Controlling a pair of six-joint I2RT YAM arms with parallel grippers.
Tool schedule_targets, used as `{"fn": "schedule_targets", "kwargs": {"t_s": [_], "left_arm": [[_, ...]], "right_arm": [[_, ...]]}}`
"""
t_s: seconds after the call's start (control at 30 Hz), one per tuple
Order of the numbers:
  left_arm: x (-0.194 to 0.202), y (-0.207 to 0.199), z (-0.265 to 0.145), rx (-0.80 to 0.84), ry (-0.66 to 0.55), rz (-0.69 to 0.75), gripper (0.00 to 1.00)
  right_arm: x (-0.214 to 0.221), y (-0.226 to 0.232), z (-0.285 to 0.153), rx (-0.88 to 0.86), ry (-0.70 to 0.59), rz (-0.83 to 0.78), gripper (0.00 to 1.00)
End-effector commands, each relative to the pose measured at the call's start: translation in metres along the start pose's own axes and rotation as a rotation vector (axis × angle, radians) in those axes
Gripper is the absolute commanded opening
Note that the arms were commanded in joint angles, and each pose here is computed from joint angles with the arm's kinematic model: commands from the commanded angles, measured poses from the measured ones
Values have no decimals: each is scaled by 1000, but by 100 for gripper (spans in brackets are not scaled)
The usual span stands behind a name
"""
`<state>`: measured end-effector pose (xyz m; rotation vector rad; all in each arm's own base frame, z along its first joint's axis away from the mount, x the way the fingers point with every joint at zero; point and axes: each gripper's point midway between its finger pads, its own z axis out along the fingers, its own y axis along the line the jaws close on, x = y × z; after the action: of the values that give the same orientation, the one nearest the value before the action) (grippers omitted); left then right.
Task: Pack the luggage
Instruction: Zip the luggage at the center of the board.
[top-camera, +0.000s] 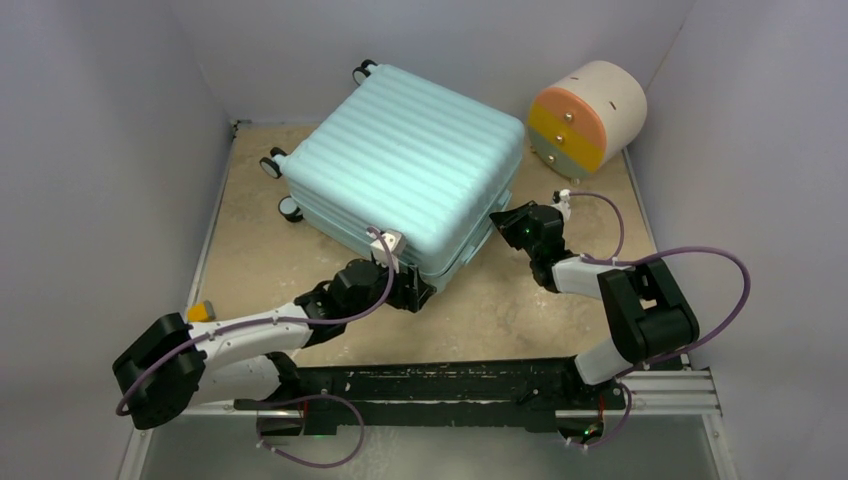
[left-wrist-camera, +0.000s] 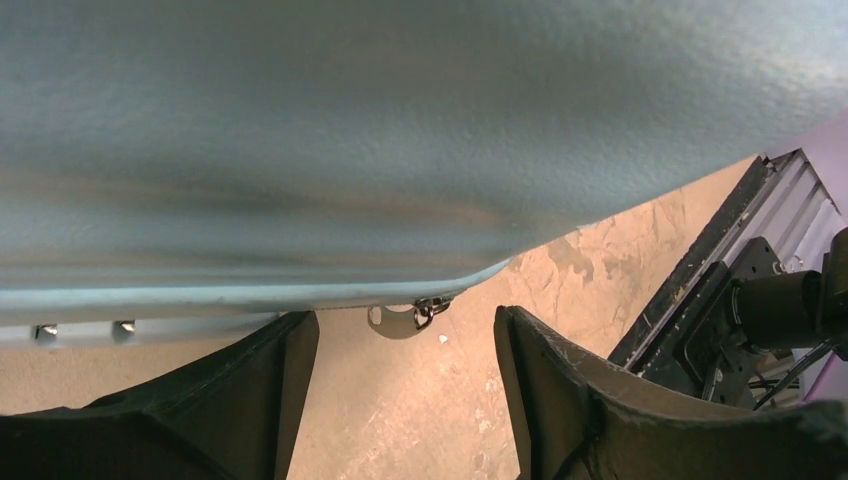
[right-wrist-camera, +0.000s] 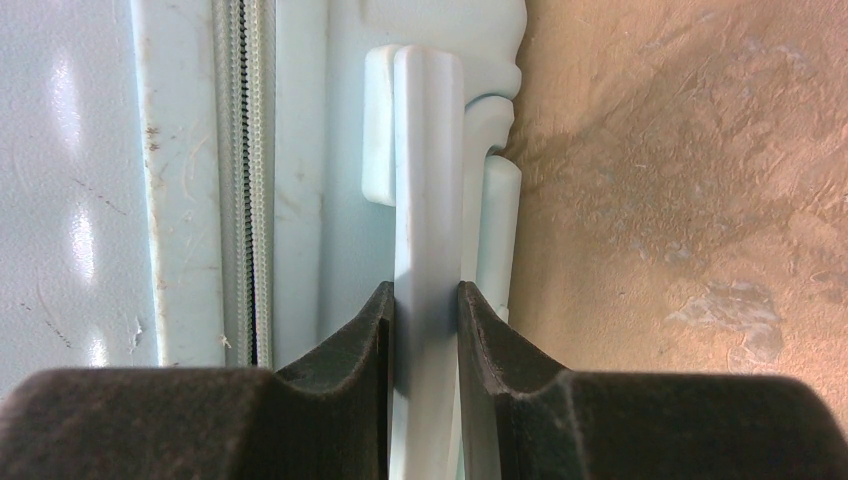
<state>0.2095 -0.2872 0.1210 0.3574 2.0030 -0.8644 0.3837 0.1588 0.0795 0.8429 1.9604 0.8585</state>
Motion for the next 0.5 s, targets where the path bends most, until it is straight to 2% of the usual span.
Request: {"fn": "schedule_targets", "kwargs": {"t_s": [0.0,0.3,0.47], "left_arm": [[-30,-19,7,57,-81,19,67],[-28,-15,9,47,-95,23,57],[-29,-10,4,71,-179,45,49]], "right_arm": [[105,-28,-34,59,427,-4,0],[111,-29,-35,61,448,6,0],[114,-27,-35,58,452,10,0]]}}
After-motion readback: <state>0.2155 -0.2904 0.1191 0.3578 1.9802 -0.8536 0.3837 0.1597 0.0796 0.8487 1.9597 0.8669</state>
